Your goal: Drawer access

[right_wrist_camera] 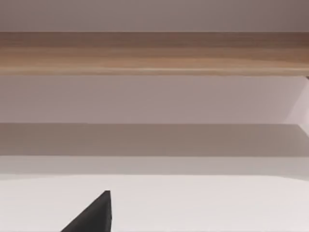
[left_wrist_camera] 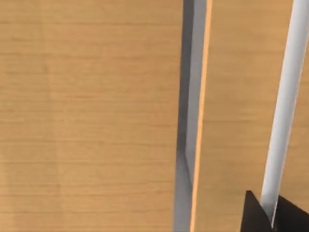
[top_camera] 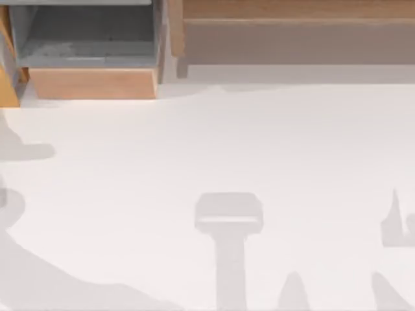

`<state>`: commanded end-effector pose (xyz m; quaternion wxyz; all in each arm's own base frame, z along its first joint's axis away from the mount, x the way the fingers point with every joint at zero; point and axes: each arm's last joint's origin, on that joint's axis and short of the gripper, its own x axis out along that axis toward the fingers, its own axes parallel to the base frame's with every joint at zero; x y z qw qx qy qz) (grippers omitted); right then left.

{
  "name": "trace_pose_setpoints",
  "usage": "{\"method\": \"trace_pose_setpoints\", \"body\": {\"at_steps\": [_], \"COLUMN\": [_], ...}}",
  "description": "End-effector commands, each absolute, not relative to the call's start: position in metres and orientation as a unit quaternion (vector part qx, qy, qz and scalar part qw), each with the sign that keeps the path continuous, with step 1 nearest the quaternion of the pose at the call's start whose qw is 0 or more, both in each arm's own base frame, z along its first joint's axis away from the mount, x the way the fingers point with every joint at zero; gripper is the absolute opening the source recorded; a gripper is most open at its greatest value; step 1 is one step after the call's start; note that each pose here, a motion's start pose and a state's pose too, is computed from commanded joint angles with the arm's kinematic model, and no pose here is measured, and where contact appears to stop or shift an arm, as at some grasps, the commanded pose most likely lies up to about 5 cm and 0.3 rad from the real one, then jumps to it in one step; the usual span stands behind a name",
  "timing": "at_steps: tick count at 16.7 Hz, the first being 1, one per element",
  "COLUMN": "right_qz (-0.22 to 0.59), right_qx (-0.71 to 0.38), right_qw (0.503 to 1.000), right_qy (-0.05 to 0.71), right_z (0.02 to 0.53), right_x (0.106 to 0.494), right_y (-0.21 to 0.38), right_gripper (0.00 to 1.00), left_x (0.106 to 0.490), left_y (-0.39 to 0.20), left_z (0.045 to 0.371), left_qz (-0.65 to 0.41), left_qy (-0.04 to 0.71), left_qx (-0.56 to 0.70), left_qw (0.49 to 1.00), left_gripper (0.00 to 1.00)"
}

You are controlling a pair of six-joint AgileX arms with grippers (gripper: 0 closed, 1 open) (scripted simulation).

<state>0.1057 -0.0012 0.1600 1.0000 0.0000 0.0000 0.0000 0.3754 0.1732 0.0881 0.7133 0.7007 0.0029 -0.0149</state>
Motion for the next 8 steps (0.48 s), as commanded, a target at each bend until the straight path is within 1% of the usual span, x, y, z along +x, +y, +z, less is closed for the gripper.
{"method": "trace_pose_setpoints", "body": {"at_steps": [2,8], "right_qz": [0.0,0.0], "right_qx": [0.0,0.0], "right_qw": [1.0,1.0], "right_qy": [0.0,0.0], "right_z": [0.16,0.16], "right_x": [0.1057,0.1057], "right_y": [-0.0012,-0.0012], "right_gripper": [1.0,1.0], "left_x": [0.3686,0.3658], "left_y": [0.1732,0.1743], "left_z": [0.09,0.0902], "left_qz": [-0.012,-0.01], "left_qy": [0.0,0.001], "left_qx": [0.703,0.704], "left_qw": [0.712,0.711], "left_gripper": [0.0,0.0]}}
